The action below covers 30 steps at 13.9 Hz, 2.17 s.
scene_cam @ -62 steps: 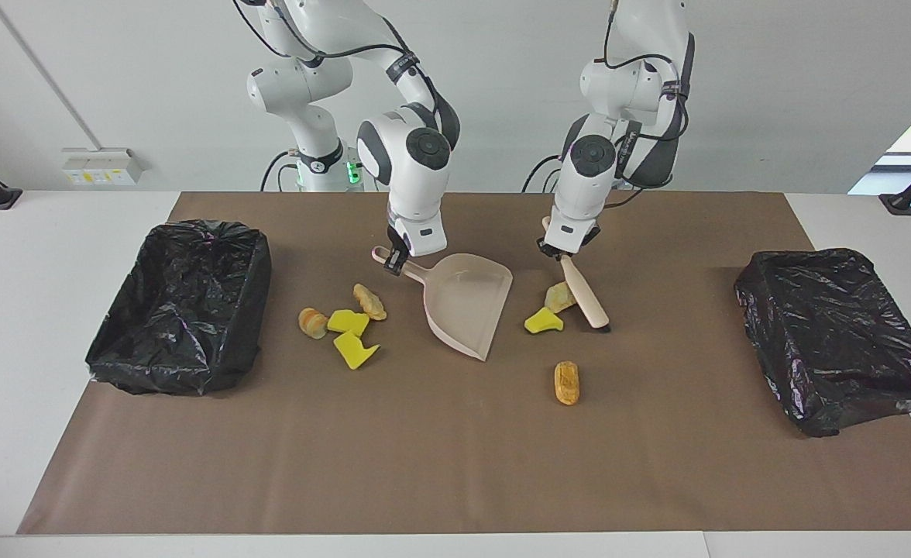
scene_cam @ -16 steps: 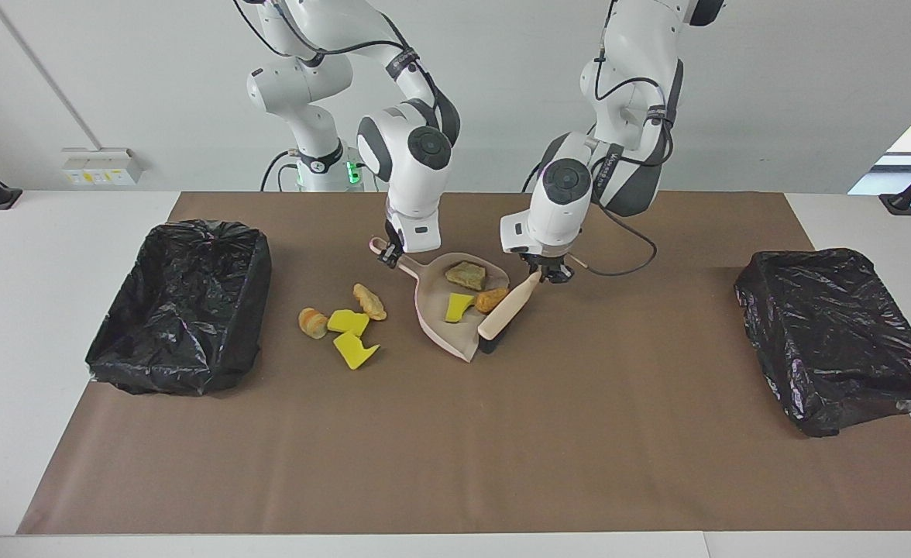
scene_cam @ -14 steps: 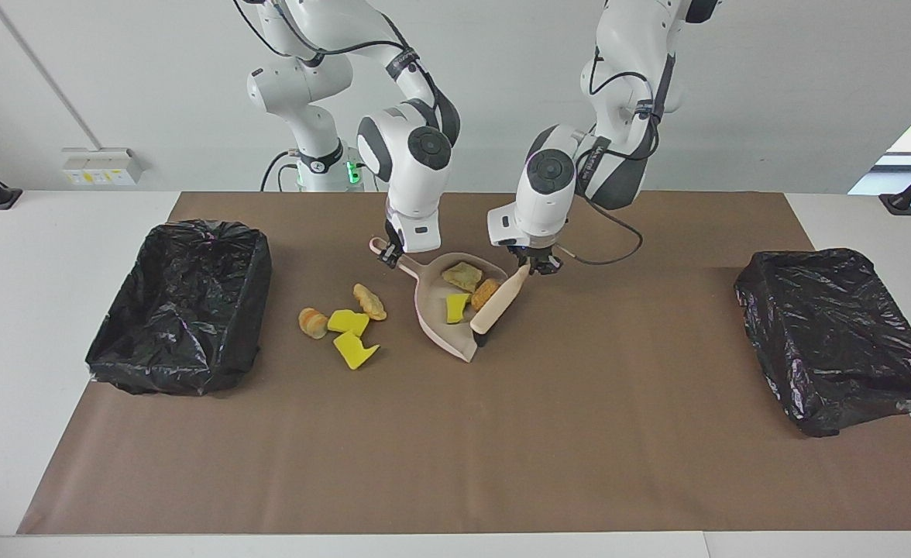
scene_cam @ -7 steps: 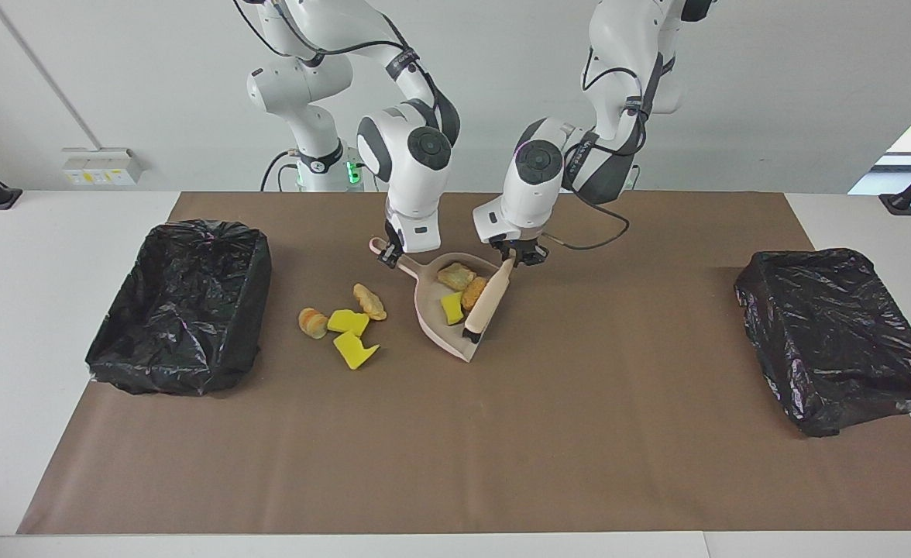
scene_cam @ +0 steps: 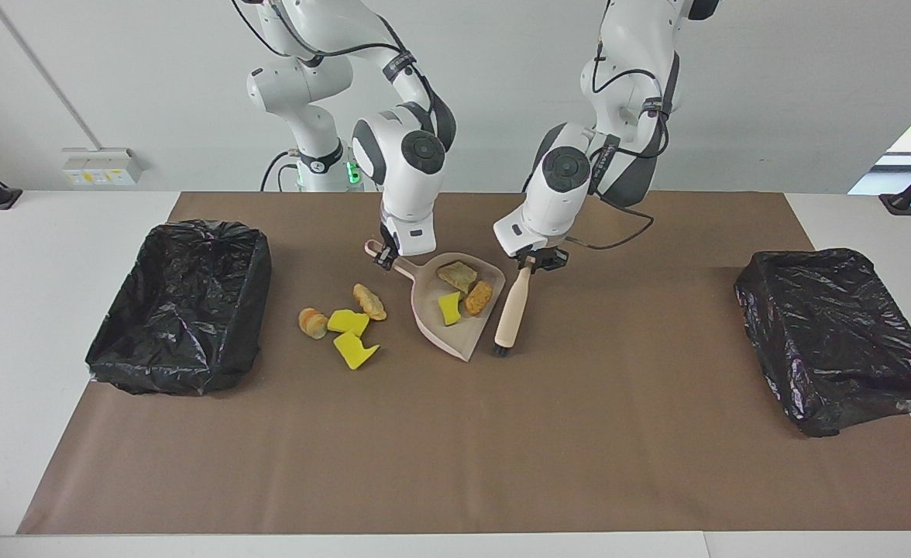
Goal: Sweep and dump trash in bin
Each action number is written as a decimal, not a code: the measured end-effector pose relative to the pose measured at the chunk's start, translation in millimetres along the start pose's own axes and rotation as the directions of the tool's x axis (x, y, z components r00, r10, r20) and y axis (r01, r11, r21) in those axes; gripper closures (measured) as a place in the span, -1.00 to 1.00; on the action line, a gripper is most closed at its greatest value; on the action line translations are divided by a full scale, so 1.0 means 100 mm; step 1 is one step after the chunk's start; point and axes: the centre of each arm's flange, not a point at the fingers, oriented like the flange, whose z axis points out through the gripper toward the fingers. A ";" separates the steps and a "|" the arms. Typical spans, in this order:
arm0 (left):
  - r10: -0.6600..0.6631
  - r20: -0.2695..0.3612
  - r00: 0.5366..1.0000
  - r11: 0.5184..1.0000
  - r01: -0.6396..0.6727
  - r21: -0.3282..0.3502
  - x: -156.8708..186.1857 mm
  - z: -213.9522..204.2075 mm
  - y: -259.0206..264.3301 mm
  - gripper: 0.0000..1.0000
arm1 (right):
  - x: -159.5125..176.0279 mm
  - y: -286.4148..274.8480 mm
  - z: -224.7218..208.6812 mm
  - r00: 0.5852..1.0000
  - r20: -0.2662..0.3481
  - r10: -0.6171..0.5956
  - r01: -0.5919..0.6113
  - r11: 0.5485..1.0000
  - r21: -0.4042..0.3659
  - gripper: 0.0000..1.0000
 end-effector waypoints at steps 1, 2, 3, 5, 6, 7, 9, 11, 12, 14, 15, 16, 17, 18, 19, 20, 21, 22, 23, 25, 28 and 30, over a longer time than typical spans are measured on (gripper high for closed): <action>-0.041 -0.003 0.999 0.999 0.041 0.001 -0.02 -0.02 0.00 0.50 | -0.01 0.01 0.00 1.000 0.000 0.000 0.000 1.000 0.001 0.34; -0.069 -0.010 0.998 0.998 0.069 0.001 -0.04 -0.06 0.01 0.50 | -0.02 0.03 0.01 1.000 0.000 0.002 -0.002 1.000 0.002 0.34; -0.089 -0.023 0.996 0.996 0.089 -0.001 -0.07 -0.14 0.00 0.50 | -0.03 0.05 0.01 1.000 -0.004 0.006 -0.006 1.000 0.001 0.34; -0.126 -0.034 0.991 0.992 0.126 0.000 -0.17 -0.36 -0.10 0.50 | -0.03 0.10 -0.02 1.000 -0.025 0.014 -0.014 1.000 -0.009 0.34; -0.146 -0.034 0.989 0.989 0.146 0.004 -0.25 -0.46 -0.12 0.50 | -0.02 0.12 -0.05 0.999 -0.040 0.017 -0.018 1.000 -0.016 0.34; -0.169 -0.038 0.985 0.985 0.170 0.009 -0.37 -0.52 -0.12 0.50 | -0.03 0.16 -0.08 0.998 -0.055 0.022 -0.024 0.999 -0.023 0.34; -0.237 -0.039 0.971 0.971 0.238 0.029 -0.68 -0.50 -0.06 0.50 | -0.05 0.24 -0.16 0.995 -0.092 0.039 -0.043 0.998 -0.035 0.34; -0.314 -0.046 0.948 0.947 0.316 0.053 -1.02 -0.37 0.18 0.50 | -0.15 0.39 -0.32 0.989 -0.133 0.069 -0.075 0.996 -0.045 0.34; -0.349 -0.059 0.935 0.934 0.352 0.061 -1.18 -0.29 0.34 0.50 | -0.23 0.49 -0.41 0.985 -0.154 0.077 -0.085 0.995 -0.045 0.34; -0.407 -0.091 0.909 0.908 0.413 0.066 -1.51 -0.06 0.74 0.50 | -0.47 0.77 -0.55 0.975 -0.200 0.092 -0.100 0.994 -0.033 0.34; -0.420 -0.108 0.901 0.902 0.428 0.061 -1.64 0.07 0.94 0.50 | -0.62 0.93 -0.60 0.970 -0.221 0.100 -0.109 0.994 -0.028 0.34; -0.416 -0.122 0.901 0.904 0.424 0.053 -1.76 0.18 1.12 0.50 | -0.78 1.09 -0.66 0.965 -0.239 0.111 -0.121 0.992 -0.028 0.34; -0.403 -0.130 0.906 0.910 0.412 0.050 -1.85 0.26 1.26 0.50 | -0.95 1.23 -0.71 0.959 -0.258 0.121 -0.132 0.991 -0.027 0.34; -0.384 -0.134 0.913 0.918 0.394 0.052 -1.95 0.32 1.39 0.50 | -1.14 1.38 -0.76 0.952 -0.280 0.127 -0.140 0.990 -0.025 0.34; -0.364 -0.140 0.921 0.926 0.374 0.051 -2.05 0.39 1.51 0.50 | -1.36 1.53 -0.81 0.945 -0.299 0.131 -0.143 0.990 -0.019 0.34; -0.345 -0.147 0.927 0.934 0.355 0.046 -2.14 0.46 1.60 0.50 | -1.58 1.65 -0.85 0.942 -0.308 0.130 -0.140 0.990 -0.010 0.34; -0.331 -0.154 0.931 0.939 0.341 0.040 -2.21 0.53 1.66 0.50 | -1.82 1.77 -0.90 0.942 -0.308 0.132 -0.138 0.990 0.001 0.34; -0.321 -0.159 0.934 0.943 0.330 0.036 -2.26 0.61 1.69 0.50 | -2.07 1.89 -0.95 0.941 -0.308 0.141 -0.143 0.990 0.018 0.34; -0.314 -0.158 0.936 0.945 0.324 0.040 -2.30 0.67 1.70 0.50 | -2.34 1.99 -1.00 0.940 -0.309 0.147 -0.142 0.989 0.037 0.34; -0.314 -0.150 0.937 0.944 0.325 0.053 -2.31 0.78 1.66 0.50 | -2.96 2.19 -1.07 0.937 -0.322 0.137 -0.120 0.990 0.072 0.34; -0.313 -0.141 0.939 0.944 0.324 0.059 -2.27 0.88 1.66 0.50 | -3.92 2.40 -0.94 0.936 -0.332 0.119 -0.093 0.991 0.093 0.34; -0.295 -0.138 0.945 0.951 0.305 0.058 -2.26 0.89 1.66 0.50 | -4.60 2.46 -0.84 0.935 -0.335 0.113 -0.086 0.992 0.092 0.34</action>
